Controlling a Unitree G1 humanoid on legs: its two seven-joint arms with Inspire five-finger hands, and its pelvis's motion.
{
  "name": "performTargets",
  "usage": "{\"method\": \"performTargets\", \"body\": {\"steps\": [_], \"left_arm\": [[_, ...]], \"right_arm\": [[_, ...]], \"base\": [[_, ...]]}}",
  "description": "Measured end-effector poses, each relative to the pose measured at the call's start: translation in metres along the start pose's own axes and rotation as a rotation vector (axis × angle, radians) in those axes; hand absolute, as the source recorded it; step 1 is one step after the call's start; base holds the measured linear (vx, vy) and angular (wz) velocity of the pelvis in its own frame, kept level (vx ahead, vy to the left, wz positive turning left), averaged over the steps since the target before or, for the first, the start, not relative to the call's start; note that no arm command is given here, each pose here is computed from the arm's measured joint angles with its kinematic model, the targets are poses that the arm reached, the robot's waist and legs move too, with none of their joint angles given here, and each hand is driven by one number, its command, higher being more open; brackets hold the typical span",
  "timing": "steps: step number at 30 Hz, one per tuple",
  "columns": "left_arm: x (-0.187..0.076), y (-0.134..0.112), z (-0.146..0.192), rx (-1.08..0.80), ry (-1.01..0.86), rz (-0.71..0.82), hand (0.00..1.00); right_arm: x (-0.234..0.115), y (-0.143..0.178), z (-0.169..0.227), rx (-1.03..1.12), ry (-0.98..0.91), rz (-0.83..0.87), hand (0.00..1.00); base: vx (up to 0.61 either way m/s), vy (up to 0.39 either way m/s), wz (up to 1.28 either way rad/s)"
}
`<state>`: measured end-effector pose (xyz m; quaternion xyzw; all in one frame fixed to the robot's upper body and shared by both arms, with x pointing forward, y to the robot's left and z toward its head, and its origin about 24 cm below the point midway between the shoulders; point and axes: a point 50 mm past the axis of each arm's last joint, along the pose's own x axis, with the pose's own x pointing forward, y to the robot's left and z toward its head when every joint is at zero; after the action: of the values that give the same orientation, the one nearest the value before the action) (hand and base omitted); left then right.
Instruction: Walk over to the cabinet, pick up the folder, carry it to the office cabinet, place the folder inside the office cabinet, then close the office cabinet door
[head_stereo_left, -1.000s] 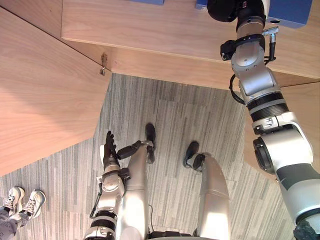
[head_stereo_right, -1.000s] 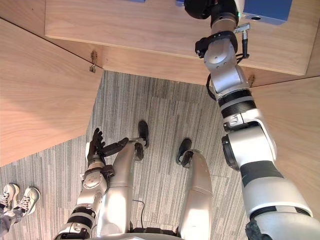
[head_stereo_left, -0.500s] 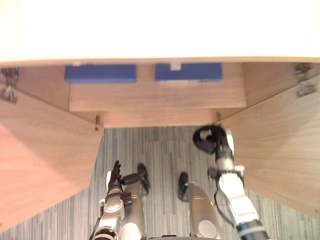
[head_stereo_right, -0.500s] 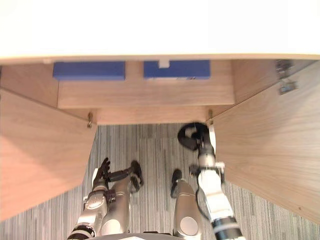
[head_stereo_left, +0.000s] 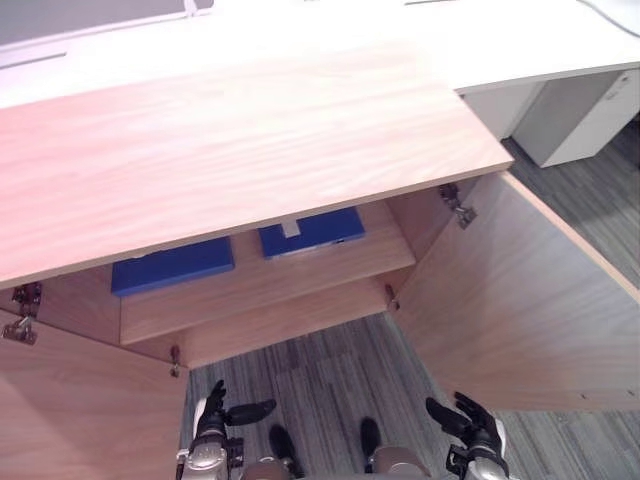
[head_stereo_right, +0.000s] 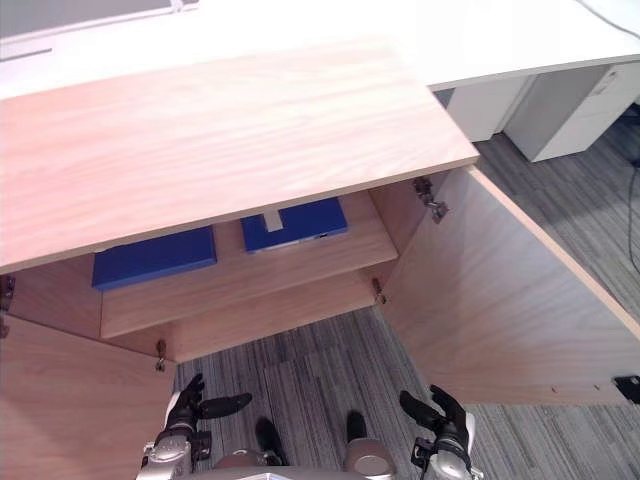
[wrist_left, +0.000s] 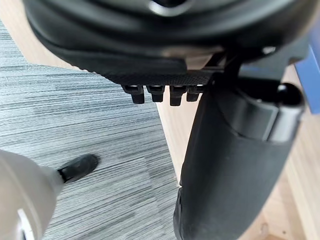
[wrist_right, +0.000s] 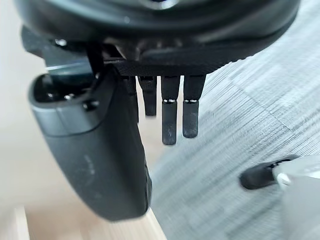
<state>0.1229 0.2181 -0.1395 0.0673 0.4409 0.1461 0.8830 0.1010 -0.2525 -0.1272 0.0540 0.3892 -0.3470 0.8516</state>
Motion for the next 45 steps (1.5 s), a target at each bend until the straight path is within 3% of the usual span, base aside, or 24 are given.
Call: {"method": "performTargets", "body": {"steps": [7,12,17,21,31,38,45], "left_arm": [[-0.012,0.006,-0.035,0.017,0.099,0.002,1.00],[-0.015,0.008,-0.046,0.045,0.135,-0.018,1.00],[-0.016,0.000,-0.047,0.078,0.124,-0.063,1.00],[-0.014,-0.007,-0.038,0.106,0.076,-0.106,1.00],[-0.011,-0.014,-0.021,0.108,0.004,-0.123,1.00],[-0.009,-0.012,-0.020,0.110,0.015,-0.098,1.00],[-0.003,-0.015,-0.013,0.154,0.024,-0.108,1.00]], "right_arm": [[0.011,-0.061,0.063,0.208,-0.207,-0.234,1.00],[0.018,-0.081,0.144,0.243,-0.436,-0.270,1.00],[0.015,-0.054,0.232,0.049,-0.651,-0.102,1.00],[0.013,-0.021,0.258,-0.112,-0.703,0.045,1.00],[0.006,-0.018,0.256,-0.240,-0.735,0.085,1.00],[-0.060,0.007,0.186,-0.049,-0.847,0.230,1.00],[-0.111,0.025,0.102,-0.094,-0.673,0.478,1.00]], "base": [[-0.06,0.041,-0.46],[-0.01,0.008,-0.49],[0.02,-0.030,-0.53],[0.04,-0.069,-0.30],[0.01,-0.069,-0.06],[-0.01,-0.073,-0.07],[-0.04,-0.054,-0.09]]}}
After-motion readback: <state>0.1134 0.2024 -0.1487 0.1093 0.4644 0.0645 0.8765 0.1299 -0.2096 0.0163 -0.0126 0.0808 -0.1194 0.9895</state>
